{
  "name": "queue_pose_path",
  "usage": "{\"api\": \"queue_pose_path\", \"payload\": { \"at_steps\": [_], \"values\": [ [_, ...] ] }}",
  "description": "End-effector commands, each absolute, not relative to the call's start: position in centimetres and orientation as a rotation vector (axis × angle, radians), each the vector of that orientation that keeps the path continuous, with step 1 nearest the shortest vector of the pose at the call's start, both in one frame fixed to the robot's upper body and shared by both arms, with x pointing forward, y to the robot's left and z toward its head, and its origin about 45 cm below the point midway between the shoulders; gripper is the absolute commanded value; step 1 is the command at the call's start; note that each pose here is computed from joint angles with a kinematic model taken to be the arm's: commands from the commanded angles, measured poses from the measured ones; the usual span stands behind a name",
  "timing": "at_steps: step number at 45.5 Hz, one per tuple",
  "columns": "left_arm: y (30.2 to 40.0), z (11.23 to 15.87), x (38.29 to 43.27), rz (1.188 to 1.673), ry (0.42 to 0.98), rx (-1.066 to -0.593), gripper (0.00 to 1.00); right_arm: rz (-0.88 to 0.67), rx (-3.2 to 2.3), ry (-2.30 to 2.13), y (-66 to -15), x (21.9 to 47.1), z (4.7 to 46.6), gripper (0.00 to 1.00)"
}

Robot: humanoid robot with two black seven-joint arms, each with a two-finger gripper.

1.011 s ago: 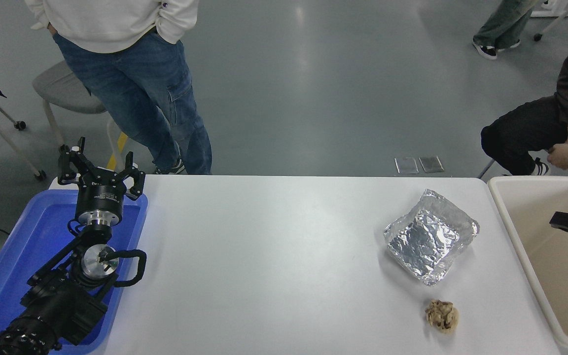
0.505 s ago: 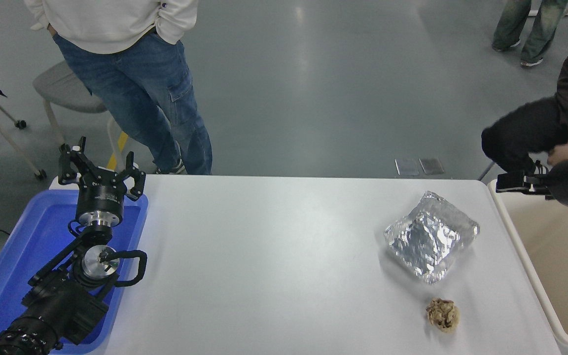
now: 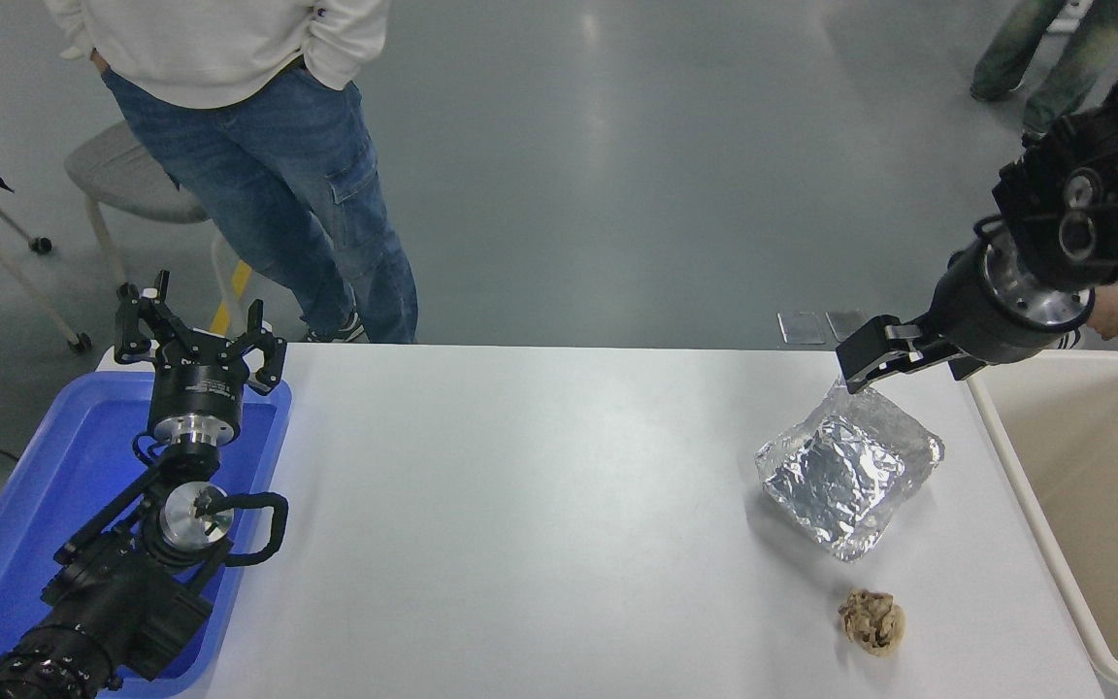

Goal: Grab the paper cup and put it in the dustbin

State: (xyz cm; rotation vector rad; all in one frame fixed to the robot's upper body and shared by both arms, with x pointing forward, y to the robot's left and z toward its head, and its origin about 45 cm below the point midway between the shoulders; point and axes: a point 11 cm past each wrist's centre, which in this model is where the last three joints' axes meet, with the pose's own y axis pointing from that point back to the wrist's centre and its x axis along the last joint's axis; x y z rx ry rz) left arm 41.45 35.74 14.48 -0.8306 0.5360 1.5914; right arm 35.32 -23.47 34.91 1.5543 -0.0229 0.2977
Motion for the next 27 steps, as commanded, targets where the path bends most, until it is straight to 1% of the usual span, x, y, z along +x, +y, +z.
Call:
{"api": "queue_pose_path", "payload": {
  "at_steps": [1, 6, 9, 10, 11, 12, 14, 15, 19, 20, 21, 22, 23, 24, 25, 27],
  "values": [
    [35.76, 14.48, 41.45, 1.592, 0.536, -0.831, 0.99, 0.225, 1.648, 0.035, -16.6, 33.4, 36.4, 1.00],
    [35.76, 14.48, 41.45, 1.592, 0.536, -0.831, 0.99, 0.182, 1.704, 0.044, -14.8, 32.8, 36.5, 1.00],
    [35.76, 14.48, 41.45, 1.592, 0.536, -0.831, 0.99, 0.175, 1.717, 0.042, -14.5, 32.8, 36.6, 1.00],
    [35.76, 14.48, 41.45, 1.592, 0.536, -0.831, 0.99, 0.172, 1.717, 0.041, -14.5, 32.8, 36.6, 1.00],
    [35.81, 14.38, 41.39, 1.594, 0.537, -0.829, 0.99, 0.171, 1.718, 0.041, -14.5, 32.8, 36.7, 1.00],
    [35.76, 14.48, 41.45, 1.592, 0.536, -0.831, 0.99, 0.170, 1.719, 0.041, -14.6, 32.7, 36.7, 1.00],
    [35.81, 14.38, 41.39, 1.594, 0.537, -0.829, 0.99, 0.169, 1.716, 0.033, -14.8, 32.8, 36.9, 1.00],
    [35.76, 14.48, 41.45, 1.592, 0.536, -0.831, 0.99, 0.164, 1.714, 0.034, -14.9, 32.8, 37.0, 1.00],
    [35.76, 14.48, 41.45, 1.592, 0.536, -0.831, 0.99, 0.153, 1.712, 0.037, -15.2, 32.7, 37.4, 1.00],
    [35.77, 14.42, 41.40, 1.593, 0.537, -0.830, 0.99, 0.152, 1.714, 0.033, -15.3, 32.8, 37.6, 1.00],
    [35.76, 14.48, 41.45, 1.592, 0.536, -0.831, 0.99, 0.152, 1.720, 0.027, -15.5, 32.8, 37.8, 1.00],
    [35.77, 14.42, 41.40, 1.593, 0.537, -0.830, 0.99, 0.151, 1.725, 0.018, -15.7, 32.9, 38.1, 1.00],
    [35.76, 14.48, 41.45, 1.592, 0.536, -0.831, 0.99, 0.150, 1.734, 0.011, -15.8, 33.0, 38.2, 1.00],
    [35.77, 14.42, 41.40, 1.593, 0.537, -0.830, 0.99, 0.149, 1.740, 0.007, -15.9, 33.0, 38.4, 1.00],
    [35.76, 14.48, 41.45, 1.592, 0.536, -0.831, 0.99, 0.148, 1.743, 0.002, -16.0, 33.0, 38.5, 1.00],
    [35.77, 14.42, 41.40, 1.593, 0.537, -0.830, 0.99, 0.149, 1.746, -0.003, -16.2, 33.1, 38.7, 1.00]
  ]
}}
